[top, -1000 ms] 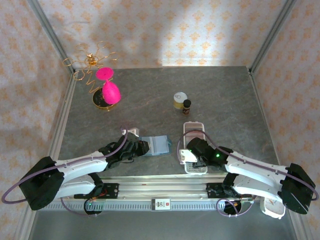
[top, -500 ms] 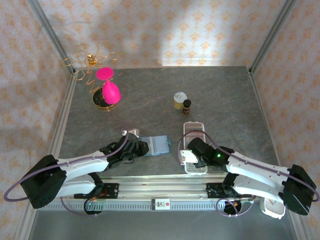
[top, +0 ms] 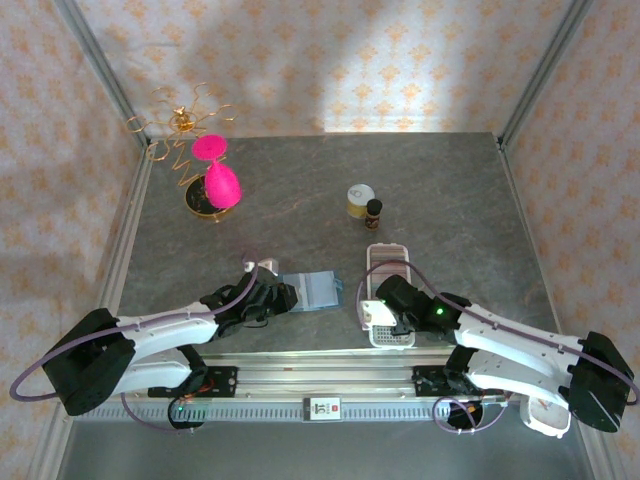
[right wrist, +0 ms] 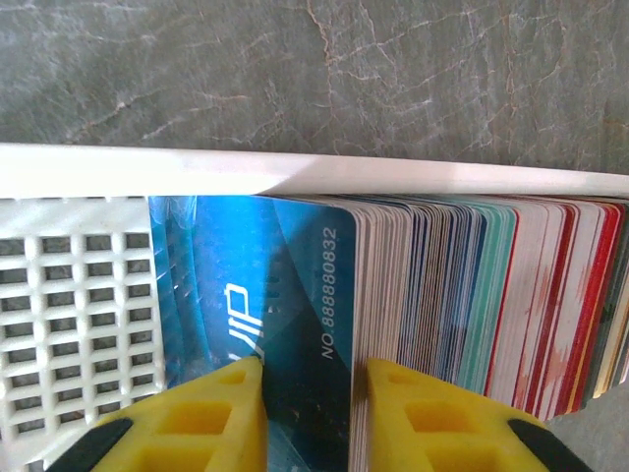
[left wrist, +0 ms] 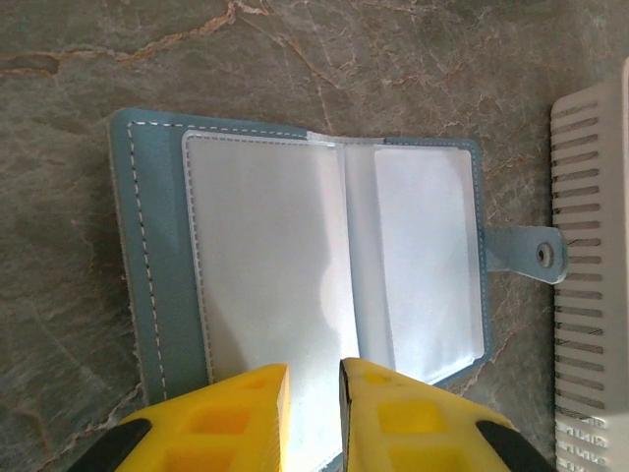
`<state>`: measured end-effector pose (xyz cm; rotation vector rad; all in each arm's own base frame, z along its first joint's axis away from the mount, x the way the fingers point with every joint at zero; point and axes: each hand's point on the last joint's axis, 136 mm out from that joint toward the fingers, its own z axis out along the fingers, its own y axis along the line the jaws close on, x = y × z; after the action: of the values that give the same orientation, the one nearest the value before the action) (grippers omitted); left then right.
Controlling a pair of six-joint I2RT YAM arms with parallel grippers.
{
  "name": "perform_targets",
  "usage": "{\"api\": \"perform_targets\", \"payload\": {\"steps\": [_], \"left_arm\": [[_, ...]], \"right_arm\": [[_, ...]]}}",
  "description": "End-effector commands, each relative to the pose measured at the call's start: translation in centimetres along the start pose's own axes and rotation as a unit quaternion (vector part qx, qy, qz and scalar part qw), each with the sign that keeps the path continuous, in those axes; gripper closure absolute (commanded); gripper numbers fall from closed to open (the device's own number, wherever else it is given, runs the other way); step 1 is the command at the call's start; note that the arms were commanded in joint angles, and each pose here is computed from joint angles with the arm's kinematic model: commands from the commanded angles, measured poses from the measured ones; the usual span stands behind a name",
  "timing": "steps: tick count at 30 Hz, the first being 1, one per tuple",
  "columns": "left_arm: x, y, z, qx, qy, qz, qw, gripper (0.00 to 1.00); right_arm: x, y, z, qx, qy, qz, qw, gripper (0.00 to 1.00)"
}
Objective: Put the credit cards into the card holder
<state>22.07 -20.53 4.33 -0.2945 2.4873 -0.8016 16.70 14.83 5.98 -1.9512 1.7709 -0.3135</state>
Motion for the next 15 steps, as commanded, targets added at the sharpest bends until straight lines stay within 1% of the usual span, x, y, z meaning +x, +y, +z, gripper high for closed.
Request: {"api": "perform_targets", "payload": {"steps": [1,6,15], "left_arm": [[0.01,0.35,0.25,-0.005,-0.007,0.001,1.000,0.79],[0.05,0.57,0.30,-0.011,-0.006,0.004,1.000,0.79],[0.17,0.75,0.41,-0.013,-0.005,0.002,1.000,0.79]], "right_arm": [[0.82,-0.09,-0.08,0.002,0.019,0.008,1.000,0.75],[0.74,-0.38,-0.35,0.007,0.017,0.014,1.000,0.77],[0.96,-0.59,-0.71,0.013,0.018,0.022,0.999,0.77]]}}
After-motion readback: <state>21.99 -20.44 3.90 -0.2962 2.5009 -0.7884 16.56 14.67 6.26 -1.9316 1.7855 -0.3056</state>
